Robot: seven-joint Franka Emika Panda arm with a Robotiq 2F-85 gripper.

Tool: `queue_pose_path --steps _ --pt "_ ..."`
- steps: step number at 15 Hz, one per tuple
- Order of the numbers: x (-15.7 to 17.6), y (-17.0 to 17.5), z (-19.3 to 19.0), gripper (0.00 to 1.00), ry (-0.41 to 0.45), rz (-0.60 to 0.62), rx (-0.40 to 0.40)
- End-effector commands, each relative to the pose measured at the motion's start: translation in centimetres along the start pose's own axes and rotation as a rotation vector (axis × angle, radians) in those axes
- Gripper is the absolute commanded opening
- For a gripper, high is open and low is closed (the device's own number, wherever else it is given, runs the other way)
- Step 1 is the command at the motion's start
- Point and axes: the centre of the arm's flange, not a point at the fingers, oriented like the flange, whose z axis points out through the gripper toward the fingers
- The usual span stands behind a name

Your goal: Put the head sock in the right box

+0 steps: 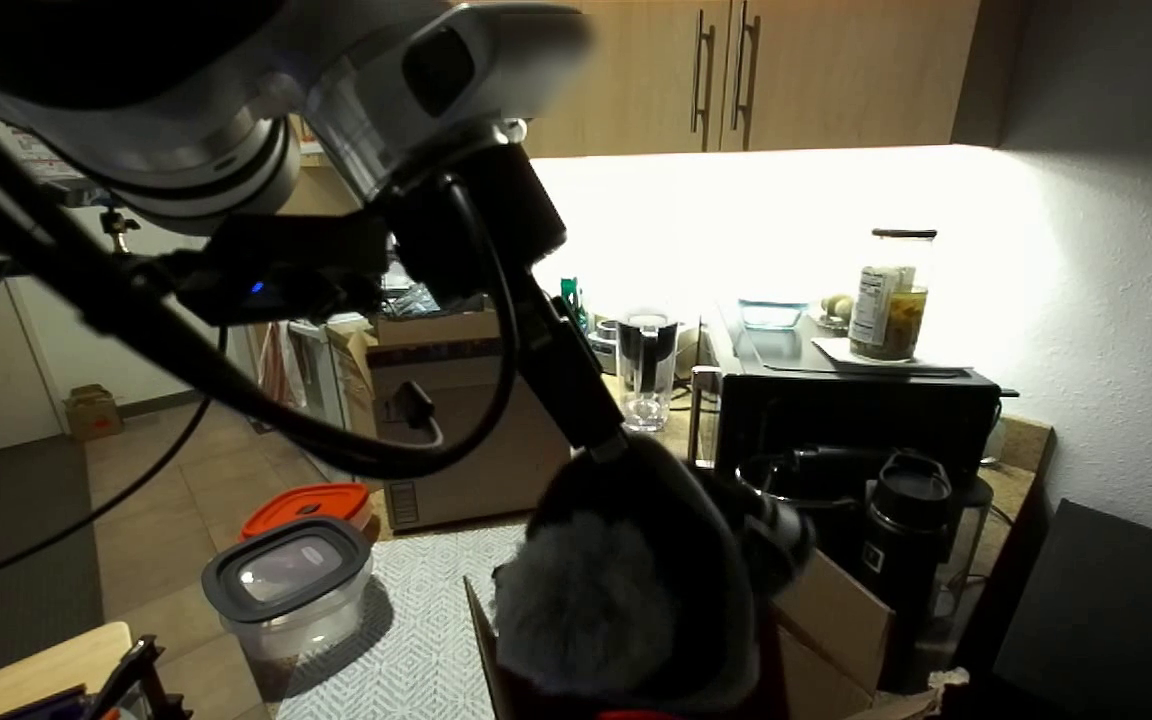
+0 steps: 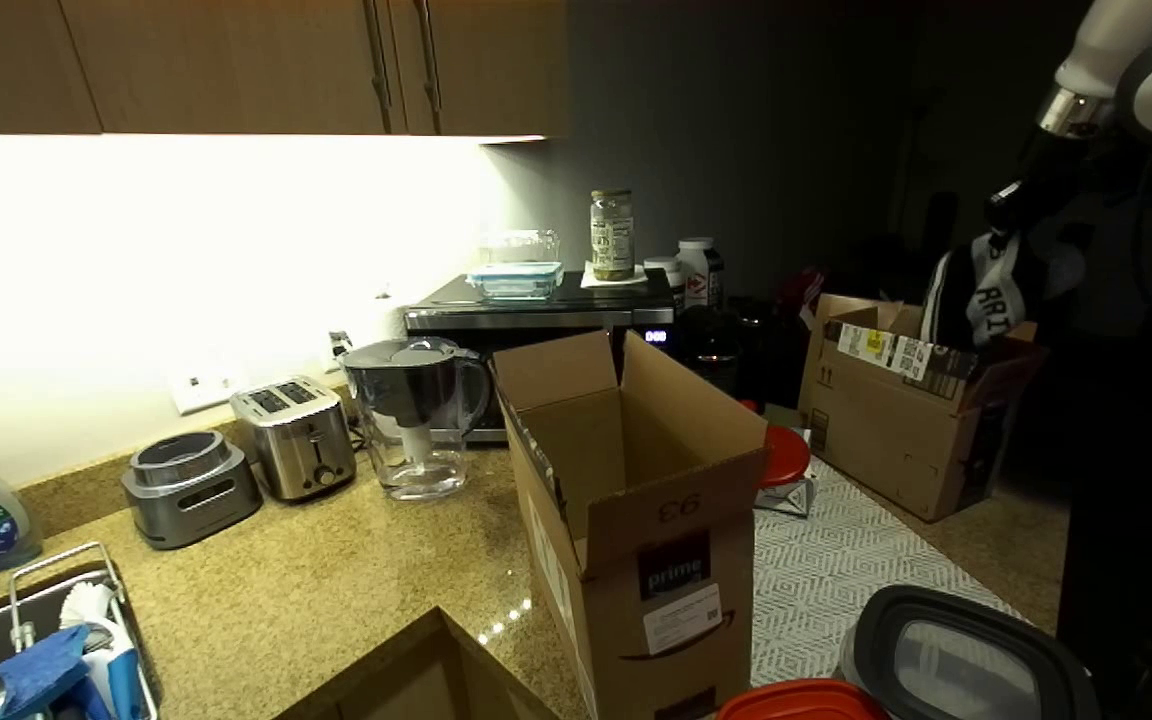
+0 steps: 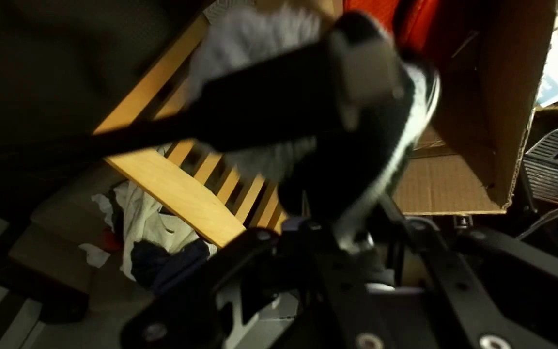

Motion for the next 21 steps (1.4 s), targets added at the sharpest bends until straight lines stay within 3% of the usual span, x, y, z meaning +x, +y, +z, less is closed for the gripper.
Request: queue_pose_path --steps 1,7,8,17,21 --pt "0.1 -0.3 0.5 0.61 0.086 -0.045 -0.009" --pt "0.0 -1.3 -1.2 0.98 0.134 -0.107 0.040" --pt "-0.2 -1.8 -1.5 0.99 0.089 -0.150 0.077" --pt "-2.7 -9.1 -4.5 1.00 -0.033 -0.440 0.445" --pt "-4.8 -13.0 -4.8 1.00 -0.134 -0.586 0.559"
